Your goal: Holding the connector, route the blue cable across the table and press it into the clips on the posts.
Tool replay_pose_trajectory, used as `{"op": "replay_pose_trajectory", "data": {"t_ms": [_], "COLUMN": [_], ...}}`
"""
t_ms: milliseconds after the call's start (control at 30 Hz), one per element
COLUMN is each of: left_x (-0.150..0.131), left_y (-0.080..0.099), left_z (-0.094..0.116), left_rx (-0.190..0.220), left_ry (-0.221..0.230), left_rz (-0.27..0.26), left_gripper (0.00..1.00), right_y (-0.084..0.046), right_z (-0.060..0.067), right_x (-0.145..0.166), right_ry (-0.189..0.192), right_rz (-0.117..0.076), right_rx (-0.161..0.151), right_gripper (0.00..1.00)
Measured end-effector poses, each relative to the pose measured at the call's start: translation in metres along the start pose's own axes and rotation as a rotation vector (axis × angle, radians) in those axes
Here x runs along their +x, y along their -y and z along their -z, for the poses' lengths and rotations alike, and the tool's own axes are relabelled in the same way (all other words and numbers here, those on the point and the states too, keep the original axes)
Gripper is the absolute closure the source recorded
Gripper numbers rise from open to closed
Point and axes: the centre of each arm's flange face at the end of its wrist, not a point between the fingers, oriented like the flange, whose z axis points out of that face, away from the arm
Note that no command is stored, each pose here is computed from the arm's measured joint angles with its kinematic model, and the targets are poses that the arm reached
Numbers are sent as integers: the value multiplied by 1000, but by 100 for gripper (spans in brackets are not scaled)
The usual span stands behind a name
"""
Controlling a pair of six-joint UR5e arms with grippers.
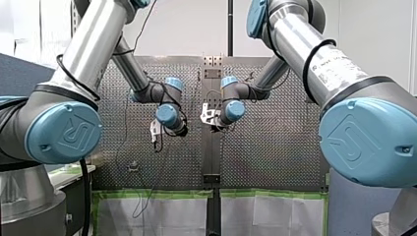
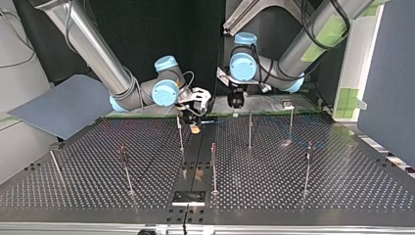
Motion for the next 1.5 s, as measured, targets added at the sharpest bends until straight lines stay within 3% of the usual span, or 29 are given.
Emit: {"op": "replay_pose_trajectory", "data": {"t_ms": [467, 633, 900, 933, 967, 1000, 1033, 1067, 1100, 1167, 1500], "left_x": [-11, 1, 18, 18, 19, 19, 19, 19, 19, 19, 13], "left_y": [8, 12, 12, 13, 13, 14, 14, 14, 15, 15, 20], "left_z": [-31, -36, -43, -43, -43, -43, -42, -42, -42, -42, -45], "left_rx": [-16, -10, -35, -39, -42, -45, -46, -47, -48, -49, -43], "left_ry": [62, 26, -16, -17, -18, -18, -19, -19, -18, -15, 5], "left_rz": [39, 24, 4, 0, -3, -6, -8, -9, -11, -12, -7], "left_gripper": [0, 0, 4, 22, 33, 33, 45, 66, 66, 96, 100], "right_y": [-4, -5, -7, -7, -7, -7, -7, -7, -7, -7, -7], "right_z": [-1, -1, -1, -1, -1, -1, -1, -1, -2, -2, -1], "right_x": [1, 1, 2, 2, 2, 2, 2, 2, 2, 2, 2], "right_ry": [-2, -3, -4, -4, -4, -4, -5, -5, -5, -5, -5], "right_rz": [-1, -5, -7, -7, -7, -7, -7, -7, -8, -8, -6], "right_rx": [-3, -4, -6, -5, -5, -6, -6, -6, -6, -6, -5], "right_gripper": [100, 100, 100, 100, 100, 100, 100, 100, 100, 100, 100]}}
